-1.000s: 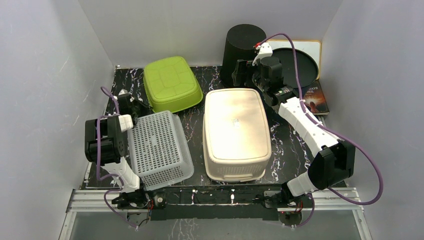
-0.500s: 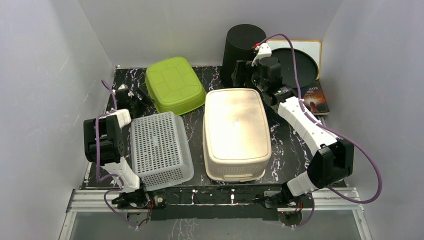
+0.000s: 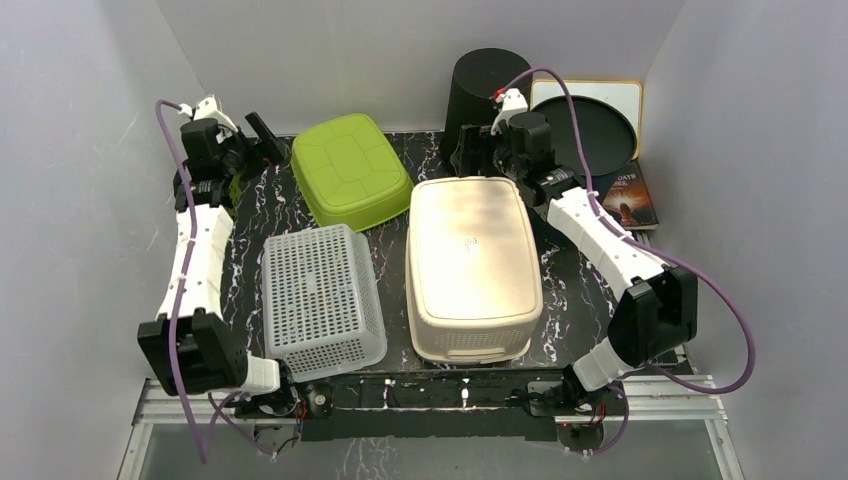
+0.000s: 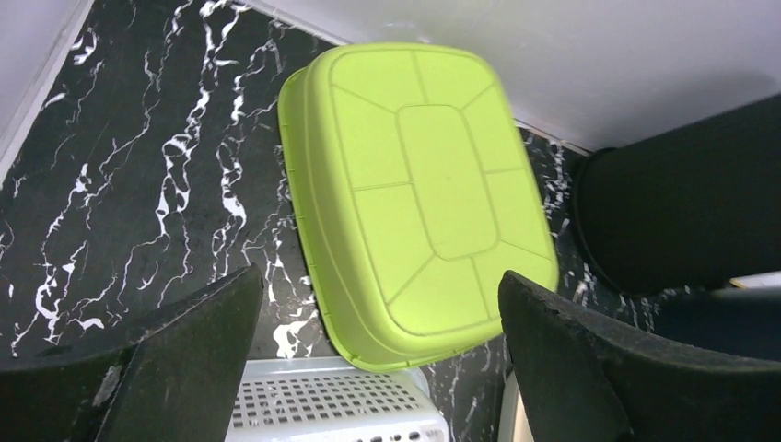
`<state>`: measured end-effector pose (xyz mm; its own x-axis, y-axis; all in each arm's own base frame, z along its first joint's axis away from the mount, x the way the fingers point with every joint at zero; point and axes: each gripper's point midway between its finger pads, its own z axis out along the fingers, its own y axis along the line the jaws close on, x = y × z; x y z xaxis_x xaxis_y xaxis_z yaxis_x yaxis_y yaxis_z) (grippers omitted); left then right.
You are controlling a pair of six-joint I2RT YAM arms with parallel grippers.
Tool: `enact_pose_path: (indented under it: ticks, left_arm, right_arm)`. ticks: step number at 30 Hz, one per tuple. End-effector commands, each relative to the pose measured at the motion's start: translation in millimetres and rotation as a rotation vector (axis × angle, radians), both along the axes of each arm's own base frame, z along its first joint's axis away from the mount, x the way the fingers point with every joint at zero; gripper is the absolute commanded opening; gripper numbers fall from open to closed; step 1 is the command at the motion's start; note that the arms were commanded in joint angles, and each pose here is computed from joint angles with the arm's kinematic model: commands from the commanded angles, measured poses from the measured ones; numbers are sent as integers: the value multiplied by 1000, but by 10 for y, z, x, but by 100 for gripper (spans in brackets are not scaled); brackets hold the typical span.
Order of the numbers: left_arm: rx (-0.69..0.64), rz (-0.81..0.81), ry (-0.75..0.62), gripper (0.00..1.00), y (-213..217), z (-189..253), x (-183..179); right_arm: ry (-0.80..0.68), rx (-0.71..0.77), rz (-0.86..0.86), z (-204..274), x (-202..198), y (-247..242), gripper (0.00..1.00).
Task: Turn the large container upside down
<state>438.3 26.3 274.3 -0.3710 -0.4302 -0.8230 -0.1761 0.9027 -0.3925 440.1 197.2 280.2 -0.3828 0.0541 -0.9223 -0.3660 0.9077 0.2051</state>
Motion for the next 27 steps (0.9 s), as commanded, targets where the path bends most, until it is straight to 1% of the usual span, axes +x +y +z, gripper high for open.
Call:
enact_pose_path:
  ticks: [1, 4, 7, 12, 15, 19, 23, 27]
  left_arm:
    - [13, -97, 38, 98, -231, 129, -379]
    - [19, -107, 53, 98, -263, 154, -524]
    - [4, -158, 44, 98, -373, 190, -652]
    - [-15, -200, 28, 98, -537, 169, -834]
    - [14, -215, 56, 98, -647, 89, -934]
    - [89, -236, 97, 98, -852, 0, -1079]
    - [91, -253, 88, 98, -1015, -47, -1234]
    - [76, -277, 93, 98, -1220, -214, -1301]
  right_arm:
    - [-81, 37, 33, 318, -51, 183, 98]
    - [-103, 27, -8, 329, -75, 200, 98]
    - [-115, 15, -115, 312, -105, 182, 98]
    - [-132, -115, -214, 188, -297, 402, 98]
    - [-135, -159, -246, 188, -386, 521, 98]
    - [-140, -123, -224, 301, -520, 685, 98]
    - [-180, -77, -194, 461, -688, 772, 98]
    - [-209, -65, -231, 553, -774, 730, 98]
